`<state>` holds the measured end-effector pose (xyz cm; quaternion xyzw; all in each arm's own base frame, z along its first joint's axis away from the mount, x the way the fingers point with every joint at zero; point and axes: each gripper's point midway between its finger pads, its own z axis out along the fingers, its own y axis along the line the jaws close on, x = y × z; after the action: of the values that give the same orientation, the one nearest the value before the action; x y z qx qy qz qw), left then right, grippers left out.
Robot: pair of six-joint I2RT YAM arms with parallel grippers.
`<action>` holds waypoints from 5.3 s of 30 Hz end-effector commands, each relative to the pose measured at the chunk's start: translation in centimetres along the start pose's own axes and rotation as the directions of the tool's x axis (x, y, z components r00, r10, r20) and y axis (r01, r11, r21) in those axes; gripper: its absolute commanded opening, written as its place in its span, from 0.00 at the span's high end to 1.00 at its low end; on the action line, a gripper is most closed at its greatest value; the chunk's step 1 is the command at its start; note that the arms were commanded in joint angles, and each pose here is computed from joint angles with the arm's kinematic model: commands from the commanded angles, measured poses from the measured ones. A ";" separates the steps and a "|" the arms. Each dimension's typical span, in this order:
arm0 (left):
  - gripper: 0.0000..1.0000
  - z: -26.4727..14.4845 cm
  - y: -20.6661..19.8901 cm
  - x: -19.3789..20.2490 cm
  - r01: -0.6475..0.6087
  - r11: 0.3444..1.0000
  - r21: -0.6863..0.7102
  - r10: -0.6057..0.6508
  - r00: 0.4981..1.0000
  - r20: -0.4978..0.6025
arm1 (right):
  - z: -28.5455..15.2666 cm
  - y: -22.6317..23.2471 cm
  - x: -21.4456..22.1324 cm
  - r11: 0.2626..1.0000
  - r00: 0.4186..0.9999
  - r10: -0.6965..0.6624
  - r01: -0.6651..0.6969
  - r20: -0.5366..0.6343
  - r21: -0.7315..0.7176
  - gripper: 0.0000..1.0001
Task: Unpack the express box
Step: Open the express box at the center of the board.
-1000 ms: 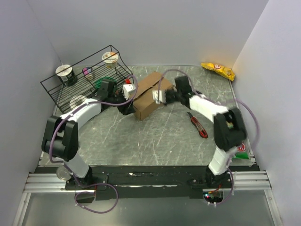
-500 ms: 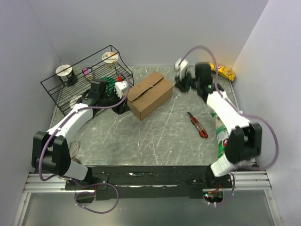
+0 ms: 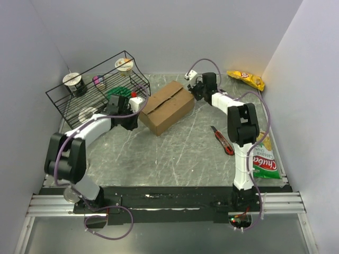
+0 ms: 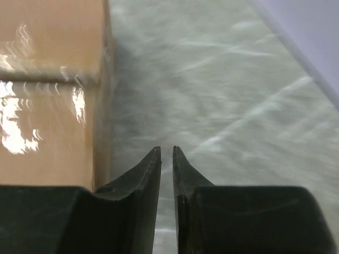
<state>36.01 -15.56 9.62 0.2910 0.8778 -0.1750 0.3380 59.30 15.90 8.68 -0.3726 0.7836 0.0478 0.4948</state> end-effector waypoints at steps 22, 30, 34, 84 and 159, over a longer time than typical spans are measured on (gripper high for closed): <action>0.71 -1.8 -14.5 0.9 -0.250 0.811 0.528 0.222 0.968 0.118 | -28.0 22.1 0.2 0.813 0.979 0.141 -0.199 -0.147 -0.548 0.80; 0.32 -7.3 -8.9 -10.1 -0.443 0.896 0.030 0.396 0.828 0.398 | -28.1 17.1 -3.3 0.901 0.977 0.210 -0.204 -0.027 -0.382 0.75; 0.25 -4.6 -10.1 -12.2 -0.524 0.850 0.064 0.461 0.796 0.394 | -25.6 16.4 -1.3 0.909 0.958 0.279 -0.284 -0.063 -0.304 0.81; 0.99 2.8 -9.1 -16.8 -0.120 0.890 0.439 0.082 0.991 0.106 | -24.8 12.0 -11.8 0.893 0.964 -0.044 0.156 0.263 -0.422 0.44; 0.99 3.3 -1.9 -14.1 -0.093 0.919 0.382 0.042 0.989 0.139 | -31.6 27.4 -1.4 0.308 0.929 -0.310 -0.102 -0.201 -0.946 0.87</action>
<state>40.47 -25.71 17.63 0.3803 0.7819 -0.4150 0.2680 27.61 25.17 14.10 -0.6835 0.6203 0.3491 0.1620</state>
